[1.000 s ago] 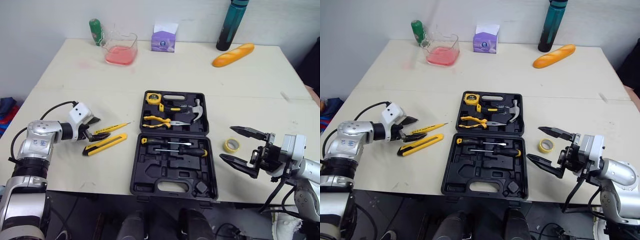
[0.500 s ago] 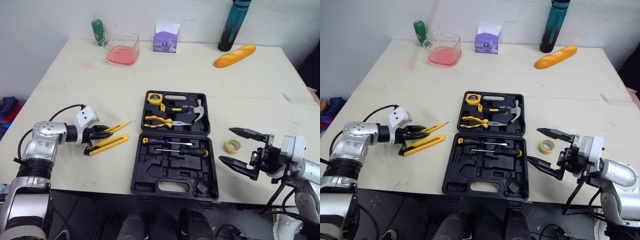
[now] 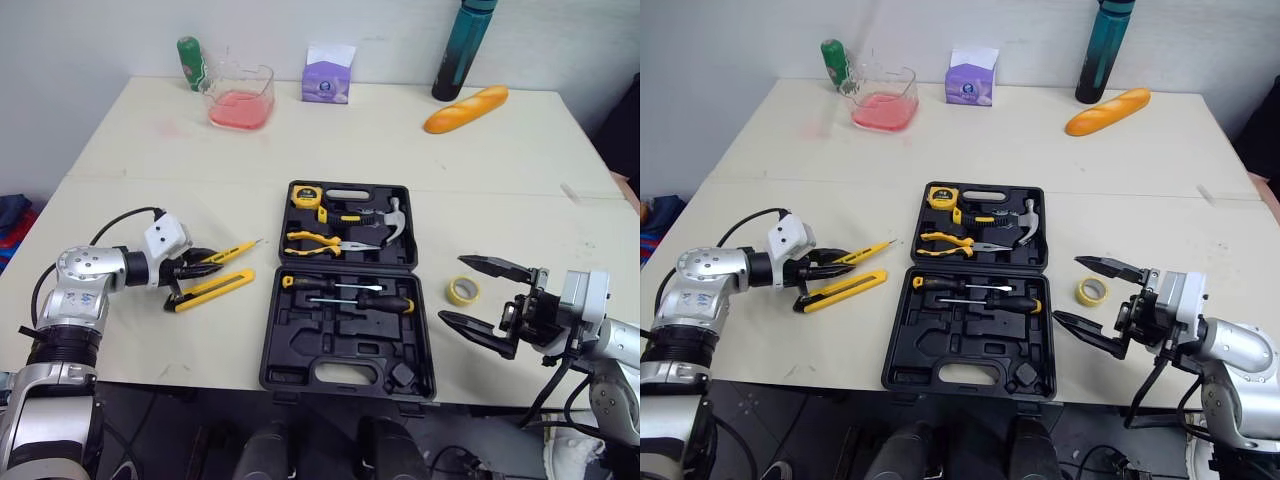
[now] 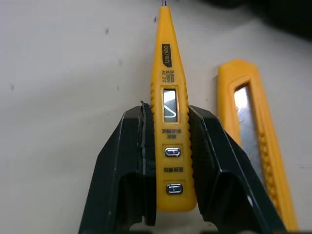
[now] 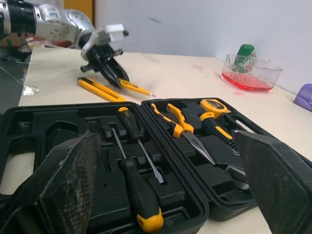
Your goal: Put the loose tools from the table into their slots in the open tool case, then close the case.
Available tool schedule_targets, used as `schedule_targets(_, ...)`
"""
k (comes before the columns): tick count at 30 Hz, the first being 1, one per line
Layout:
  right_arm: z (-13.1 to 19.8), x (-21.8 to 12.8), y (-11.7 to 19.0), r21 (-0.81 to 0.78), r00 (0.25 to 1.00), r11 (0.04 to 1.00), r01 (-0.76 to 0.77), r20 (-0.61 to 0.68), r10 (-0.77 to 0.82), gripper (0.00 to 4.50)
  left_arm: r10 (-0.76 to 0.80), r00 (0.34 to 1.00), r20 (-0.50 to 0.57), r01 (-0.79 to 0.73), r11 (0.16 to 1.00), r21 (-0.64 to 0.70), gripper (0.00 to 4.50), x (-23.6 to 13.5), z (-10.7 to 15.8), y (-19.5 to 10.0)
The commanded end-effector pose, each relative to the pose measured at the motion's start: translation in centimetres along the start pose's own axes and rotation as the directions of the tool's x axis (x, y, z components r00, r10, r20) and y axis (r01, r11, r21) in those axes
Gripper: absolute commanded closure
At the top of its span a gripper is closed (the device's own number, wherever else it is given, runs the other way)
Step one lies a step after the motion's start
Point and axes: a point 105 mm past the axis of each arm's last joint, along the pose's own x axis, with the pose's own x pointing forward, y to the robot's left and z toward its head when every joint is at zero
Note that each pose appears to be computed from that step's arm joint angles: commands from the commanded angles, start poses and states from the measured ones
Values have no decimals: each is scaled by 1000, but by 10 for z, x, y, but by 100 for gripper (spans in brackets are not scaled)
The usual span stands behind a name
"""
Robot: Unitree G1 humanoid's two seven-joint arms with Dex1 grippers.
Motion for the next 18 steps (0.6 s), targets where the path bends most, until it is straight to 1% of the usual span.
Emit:
schedule_targets(1, 10, -1, -3, -56, 1000, 998, -10, -9, 9, 0, -37, 996, 87, 25, 991, 135, 392, -12, 39, -2)
schedule_targets(3, 9, -2, -4, -58, 1000, 998, -12, -17, 11, 0, -53, 993, 104, 38, 988, 147, 392, -12, 46, -6)
schedule_targets(5, 8, -5, -6, -61, 999, 998, -13, -40, 10, 0, -83, 986, 144, 57, 983, 176, 392, -12, 64, -13)
schedule_targets(7, 7, -8, -10, -65, 998, 998, 3, -61, -7, 0, -178, 974, 141, 142, 961, 238, 392, -11, 81, -33)
schedule_targets(9, 8, -9, -13, -81, 998, 997, 13, -62, -18, 0, -253, 961, 111, 217, 939, 266, 392, -7, 89, -50)
schedule_targets(11, 11, -9, -16, -88, 998, 996, 31, -49, -35, 0, -283, 955, 89, 251, 931, 264, 392, -2, 94, -60)
schedule_targets(14, 17, -8, -25, -55, 996, 995, 87, -5, -88, 0, -350, 933, 77, 321, 911, 259, 392, 7, 104, -78)
schedule_targets(16, 17, -8, -24, -58, 998, 996, 62, -21, -63, 0, -375, 926, 45, 353, 902, 249, 392, 14, 104, -88)
schedule_targets(18, 14, -7, -19, -57, 999, 998, 10, -48, -12, 0, -395, 918, -10, 386, 890, 244, 392, 25, 100, -98)
